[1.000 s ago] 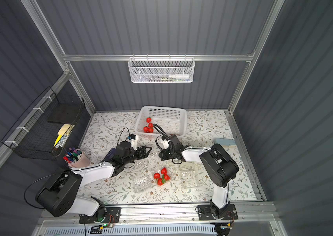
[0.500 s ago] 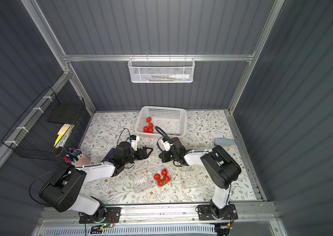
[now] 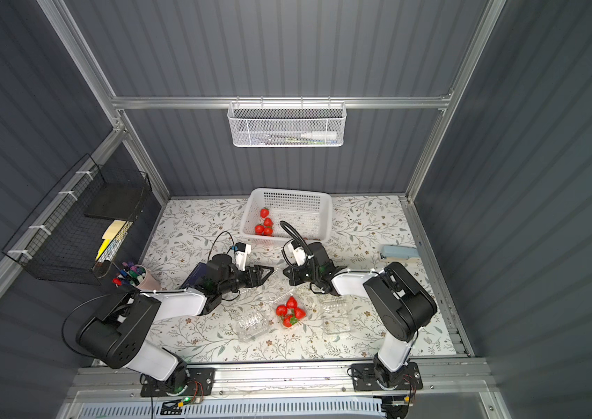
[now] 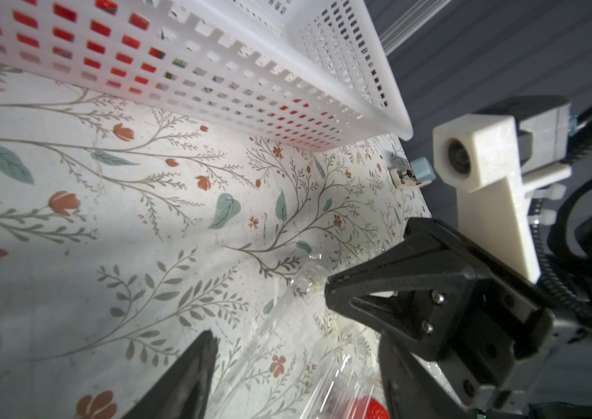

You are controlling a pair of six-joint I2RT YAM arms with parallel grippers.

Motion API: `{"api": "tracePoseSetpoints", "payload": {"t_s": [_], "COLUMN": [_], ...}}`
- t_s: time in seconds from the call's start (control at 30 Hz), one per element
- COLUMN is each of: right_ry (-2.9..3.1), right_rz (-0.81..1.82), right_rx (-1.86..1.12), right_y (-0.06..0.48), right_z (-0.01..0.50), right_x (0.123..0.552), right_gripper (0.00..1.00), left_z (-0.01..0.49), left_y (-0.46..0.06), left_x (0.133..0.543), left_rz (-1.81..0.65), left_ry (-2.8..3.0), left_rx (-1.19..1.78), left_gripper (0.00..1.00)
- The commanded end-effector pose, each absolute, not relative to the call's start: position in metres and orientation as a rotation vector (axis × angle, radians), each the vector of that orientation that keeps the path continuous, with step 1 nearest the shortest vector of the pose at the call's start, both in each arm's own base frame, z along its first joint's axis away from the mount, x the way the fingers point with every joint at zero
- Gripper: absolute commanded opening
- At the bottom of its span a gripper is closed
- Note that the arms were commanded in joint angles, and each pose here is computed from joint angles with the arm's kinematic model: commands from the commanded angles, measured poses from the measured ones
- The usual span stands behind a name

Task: Pack strawberries into containers
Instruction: Close the packing box at the center of the board.

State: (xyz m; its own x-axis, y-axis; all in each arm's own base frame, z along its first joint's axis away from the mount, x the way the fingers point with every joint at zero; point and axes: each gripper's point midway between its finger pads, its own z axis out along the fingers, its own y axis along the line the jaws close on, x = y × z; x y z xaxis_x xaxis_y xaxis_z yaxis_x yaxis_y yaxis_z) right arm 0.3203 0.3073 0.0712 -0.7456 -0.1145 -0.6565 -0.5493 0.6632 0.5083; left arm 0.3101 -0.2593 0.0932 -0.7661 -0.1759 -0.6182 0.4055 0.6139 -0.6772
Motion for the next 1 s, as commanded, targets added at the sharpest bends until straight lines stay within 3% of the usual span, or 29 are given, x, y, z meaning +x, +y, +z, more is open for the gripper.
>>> {"api": "tracePoseSetpoints", "payload": {"t_s": [0.0, 0.53, 0.97], "right_ry": [2.243, 2.228, 2.242], "right_rz": [0.973, 0.995, 1.026], "right_rx": [-0.521, -0.514, -0.503], "right_y": [0.308, 0.303, 0.306], "right_z": [0.077, 0.079, 0.072], "right_x": [0.325, 0.327, 0.328], "right_gripper": [0.00, 0.00, 0.00], "left_z": [0.082, 0.069, 0.090], "left_y": [-0.263, -0.242, -0.256], "left_x": [0.304, 0.315, 0.314], "left_rz": [-1.190, -1.082, -1.236], "left_ry": [2.189, 2.227, 2.131], "left_rx": [0.204, 0.137, 0.151], "left_gripper": [0.70, 0.85, 0.83]}}
